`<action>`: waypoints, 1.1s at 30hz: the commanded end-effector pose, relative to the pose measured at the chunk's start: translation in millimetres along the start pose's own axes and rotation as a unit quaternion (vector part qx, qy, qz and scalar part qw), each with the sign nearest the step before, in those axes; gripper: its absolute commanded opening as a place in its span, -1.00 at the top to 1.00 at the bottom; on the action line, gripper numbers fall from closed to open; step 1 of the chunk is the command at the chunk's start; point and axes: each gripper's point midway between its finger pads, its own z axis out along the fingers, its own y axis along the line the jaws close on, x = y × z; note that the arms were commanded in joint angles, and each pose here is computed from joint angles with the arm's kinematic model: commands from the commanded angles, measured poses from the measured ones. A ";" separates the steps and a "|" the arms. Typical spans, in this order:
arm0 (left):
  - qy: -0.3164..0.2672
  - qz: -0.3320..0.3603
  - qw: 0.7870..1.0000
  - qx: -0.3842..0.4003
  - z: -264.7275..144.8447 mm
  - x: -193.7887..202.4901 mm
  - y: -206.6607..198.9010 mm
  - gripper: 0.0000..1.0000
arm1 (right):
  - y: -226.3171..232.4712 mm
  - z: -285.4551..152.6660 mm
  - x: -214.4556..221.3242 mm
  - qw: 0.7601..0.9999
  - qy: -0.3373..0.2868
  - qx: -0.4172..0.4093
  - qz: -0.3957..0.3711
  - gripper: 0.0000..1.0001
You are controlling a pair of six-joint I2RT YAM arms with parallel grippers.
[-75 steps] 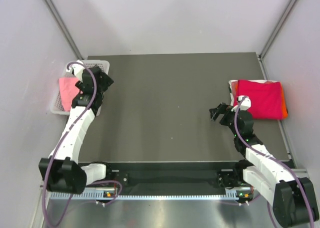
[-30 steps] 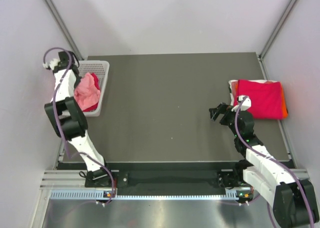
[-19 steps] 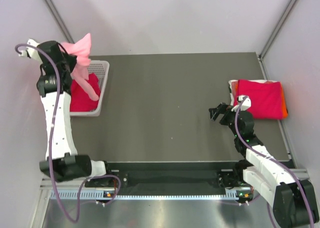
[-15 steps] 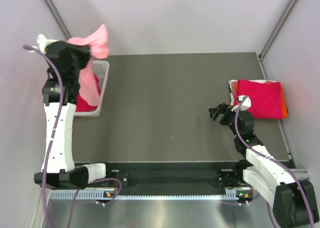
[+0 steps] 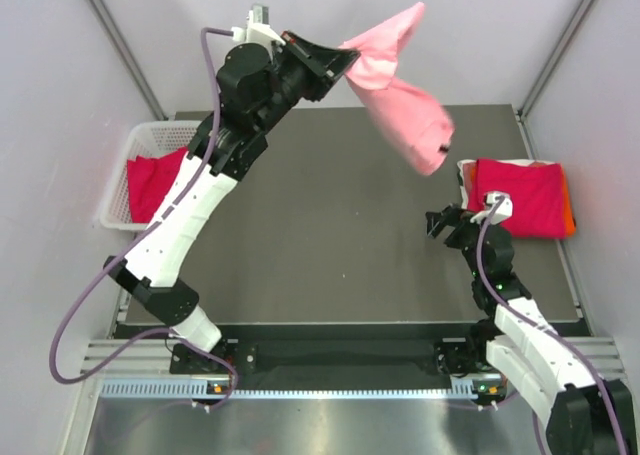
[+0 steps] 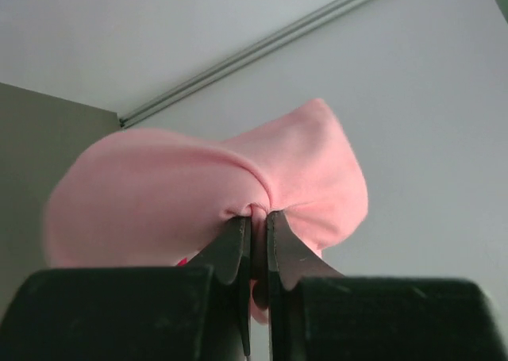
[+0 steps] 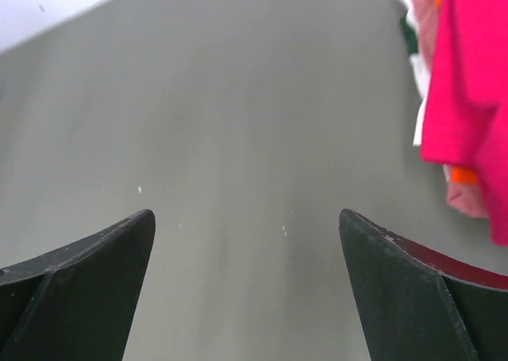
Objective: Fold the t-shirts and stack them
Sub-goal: Move the tshirt to the center of the board, then flatten the tshirt out
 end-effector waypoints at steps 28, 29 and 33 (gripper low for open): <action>0.041 0.190 0.904 -0.380 -154.7 6.6 380.2 -0.62 | 87.1 35.1 22.1 0.982 0.111 -0.140 -0.059 -0.52; 0.048 0.191 0.902 -0.383 -152.5 8.9 384.0 -0.59 | 91.3 40.4 22.4 0.981 0.120 -0.141 -0.061 -0.50; 0.064 0.211 0.893 -0.393 -147.1 14.9 399.3 -0.63 | 103.1 74.9 45.1 0.967 0.207 -0.132 -0.068 -0.47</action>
